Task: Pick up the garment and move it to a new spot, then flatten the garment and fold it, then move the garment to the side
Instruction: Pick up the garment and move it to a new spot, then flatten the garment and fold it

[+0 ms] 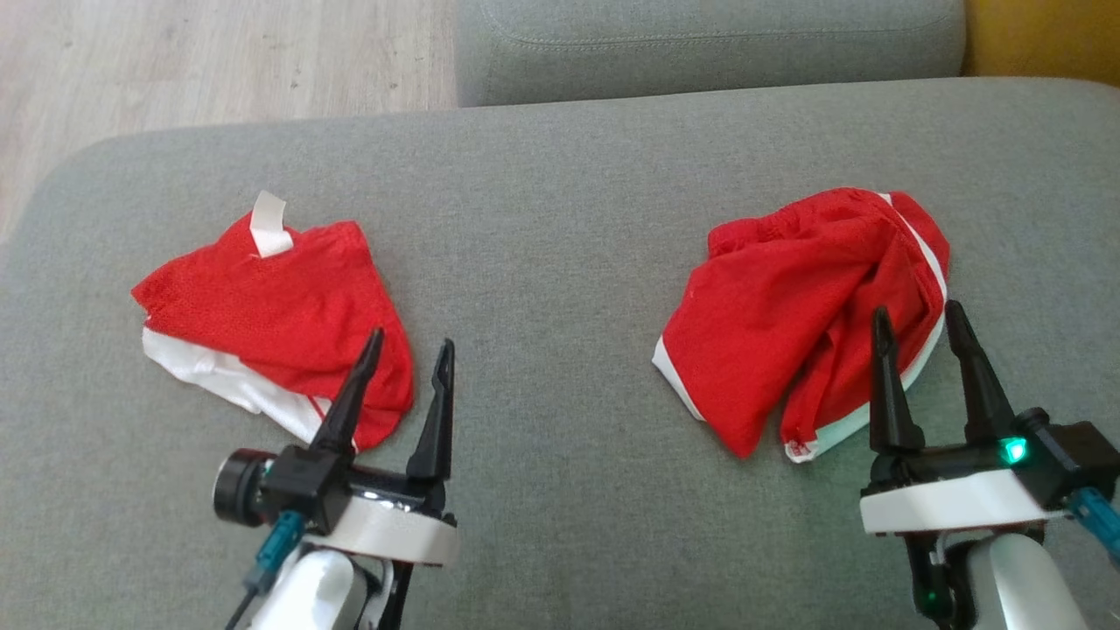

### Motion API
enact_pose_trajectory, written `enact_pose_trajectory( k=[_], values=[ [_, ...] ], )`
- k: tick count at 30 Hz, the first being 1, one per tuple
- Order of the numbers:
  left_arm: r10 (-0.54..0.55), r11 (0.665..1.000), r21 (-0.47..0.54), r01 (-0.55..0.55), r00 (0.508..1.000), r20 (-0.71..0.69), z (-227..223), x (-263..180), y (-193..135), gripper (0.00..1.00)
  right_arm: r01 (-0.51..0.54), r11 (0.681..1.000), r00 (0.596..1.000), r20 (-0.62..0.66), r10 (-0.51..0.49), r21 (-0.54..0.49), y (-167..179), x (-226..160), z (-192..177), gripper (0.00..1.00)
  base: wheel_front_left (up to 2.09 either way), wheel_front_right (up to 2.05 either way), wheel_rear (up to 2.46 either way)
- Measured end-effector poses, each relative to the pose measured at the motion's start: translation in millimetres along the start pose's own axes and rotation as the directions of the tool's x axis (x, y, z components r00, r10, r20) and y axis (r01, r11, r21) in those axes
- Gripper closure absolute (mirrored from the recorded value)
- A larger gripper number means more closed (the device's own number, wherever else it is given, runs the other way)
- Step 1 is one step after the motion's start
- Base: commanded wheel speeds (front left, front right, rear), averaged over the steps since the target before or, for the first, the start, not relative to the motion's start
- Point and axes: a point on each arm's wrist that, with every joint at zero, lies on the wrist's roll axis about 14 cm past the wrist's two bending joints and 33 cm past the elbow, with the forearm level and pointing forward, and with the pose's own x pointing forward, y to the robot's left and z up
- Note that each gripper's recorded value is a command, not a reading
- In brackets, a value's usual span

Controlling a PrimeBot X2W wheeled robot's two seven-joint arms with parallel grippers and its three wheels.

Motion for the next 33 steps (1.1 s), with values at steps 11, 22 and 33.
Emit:
enact_pose_trajectory(
  k=[11,22,33],
  values=[
    [0.002,1.0,0.008,-0.002,1.0,0.03,7,5,5,0.0,-0.089,0.995,0.993,-0.078,0.085,-0.039,26,1,-25,0.0,0.0,0.0,0.0],
    [0.022,1.0,-0.002,-0.022,1.0,0.0,-5,7,13,0.0,-0.274,0.958,0.85,-0.488,0.199,-0.087,61,-7,-129,0.0,0.0,0.0,0.0],
    [0.056,0.998,-0.003,-0.056,0.998,-0.005,-7,5,24,0.0,-0.327,0.938,0.761,-0.621,0.189,-0.116,60,-4,-162,0.0,0.0,0.0,0.0]
  ],
)
